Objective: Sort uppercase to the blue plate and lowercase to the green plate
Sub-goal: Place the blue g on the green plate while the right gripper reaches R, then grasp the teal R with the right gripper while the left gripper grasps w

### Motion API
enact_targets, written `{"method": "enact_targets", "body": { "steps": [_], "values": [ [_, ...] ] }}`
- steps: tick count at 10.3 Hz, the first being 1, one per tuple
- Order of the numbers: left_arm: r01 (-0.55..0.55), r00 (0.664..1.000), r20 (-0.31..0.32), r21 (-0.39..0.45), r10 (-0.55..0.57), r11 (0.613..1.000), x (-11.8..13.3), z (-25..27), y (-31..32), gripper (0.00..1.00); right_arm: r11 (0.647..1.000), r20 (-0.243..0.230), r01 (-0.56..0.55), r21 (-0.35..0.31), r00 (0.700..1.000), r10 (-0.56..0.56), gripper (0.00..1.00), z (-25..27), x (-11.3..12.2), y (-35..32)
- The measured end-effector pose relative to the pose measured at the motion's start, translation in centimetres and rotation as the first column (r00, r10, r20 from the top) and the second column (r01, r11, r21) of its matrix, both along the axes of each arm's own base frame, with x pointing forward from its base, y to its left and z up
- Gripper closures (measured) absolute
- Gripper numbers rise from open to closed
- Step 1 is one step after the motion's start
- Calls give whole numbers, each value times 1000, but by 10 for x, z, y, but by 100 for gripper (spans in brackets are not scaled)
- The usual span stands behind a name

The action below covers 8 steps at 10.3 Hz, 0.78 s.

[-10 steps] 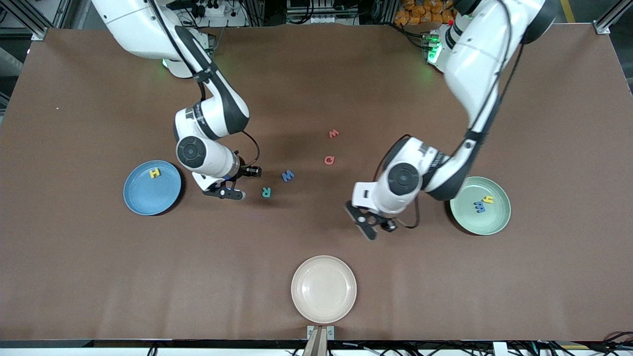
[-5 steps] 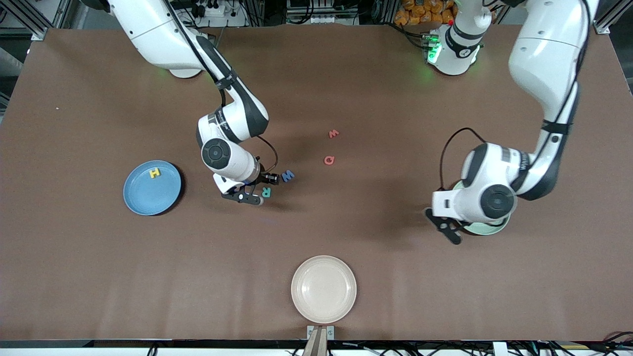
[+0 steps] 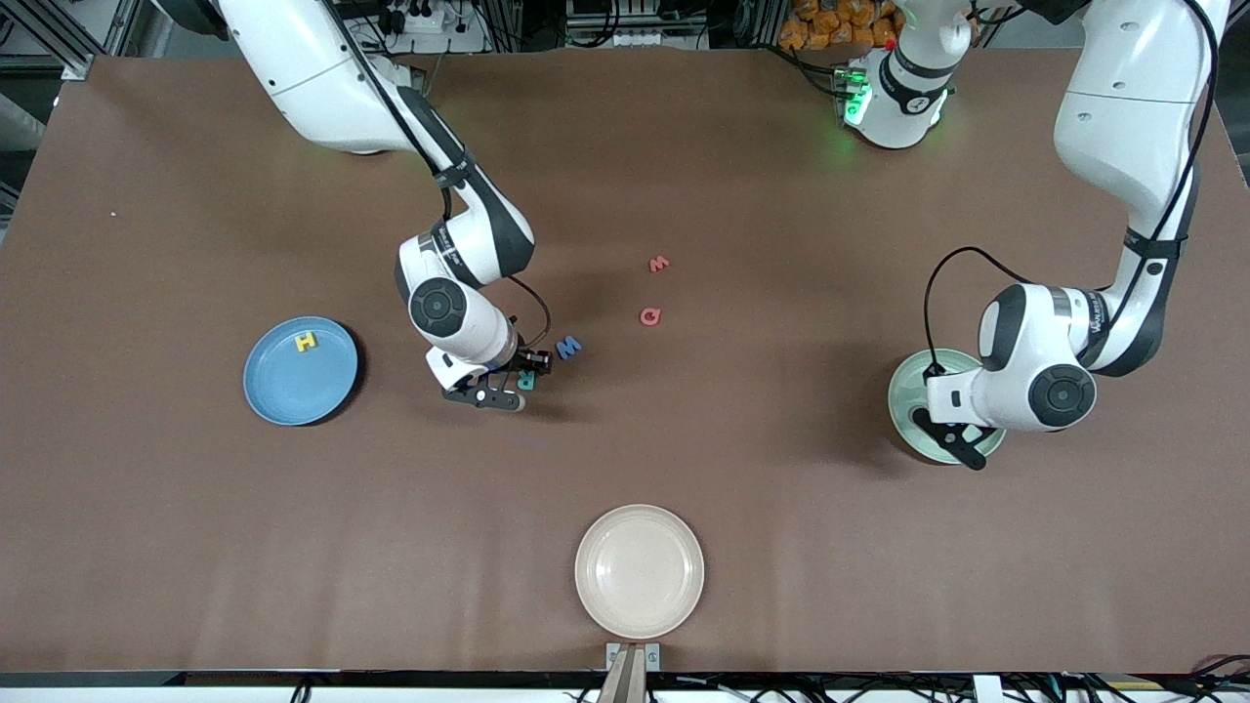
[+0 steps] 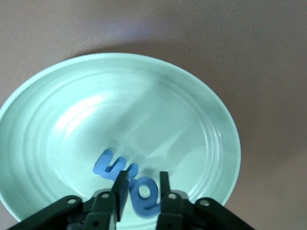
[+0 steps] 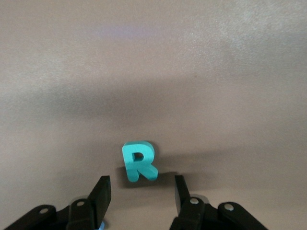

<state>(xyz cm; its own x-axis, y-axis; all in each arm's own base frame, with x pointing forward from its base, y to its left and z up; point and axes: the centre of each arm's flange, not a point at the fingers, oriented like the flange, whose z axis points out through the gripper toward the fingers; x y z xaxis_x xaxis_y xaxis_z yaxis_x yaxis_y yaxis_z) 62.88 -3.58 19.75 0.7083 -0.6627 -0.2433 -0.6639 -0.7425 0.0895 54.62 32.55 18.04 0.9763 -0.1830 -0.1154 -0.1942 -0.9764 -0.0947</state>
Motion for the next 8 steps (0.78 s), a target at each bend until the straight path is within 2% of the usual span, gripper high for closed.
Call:
{"method": "enact_targets", "body": {
  "steps": [2, 4, 5, 8],
  "values": [
    [38, 999, 16, -6, -38, 999, -1, 11, -25, 31, 1000, 12, -7, -3, 1000, 7, 42, -3, 3, 1],
    [115, 993, 37, -9, -114, 993, -16, 34, -100, 5, 1000, 20, -21, -14, 1000, 22, 46, -3, 4, 0],
    [137, 990, 38, -16, -136, 990, -35, 48, -147, 0, 1000, 22, -23, -15, 999, 23, 49, -3, 5, 0],
    [143, 989, 42, -36, -141, 989, -107, 78, -264, 0, 1000, 31, -20, -18, 999, 21, 54, -2, 10, -2]
  ]
}}
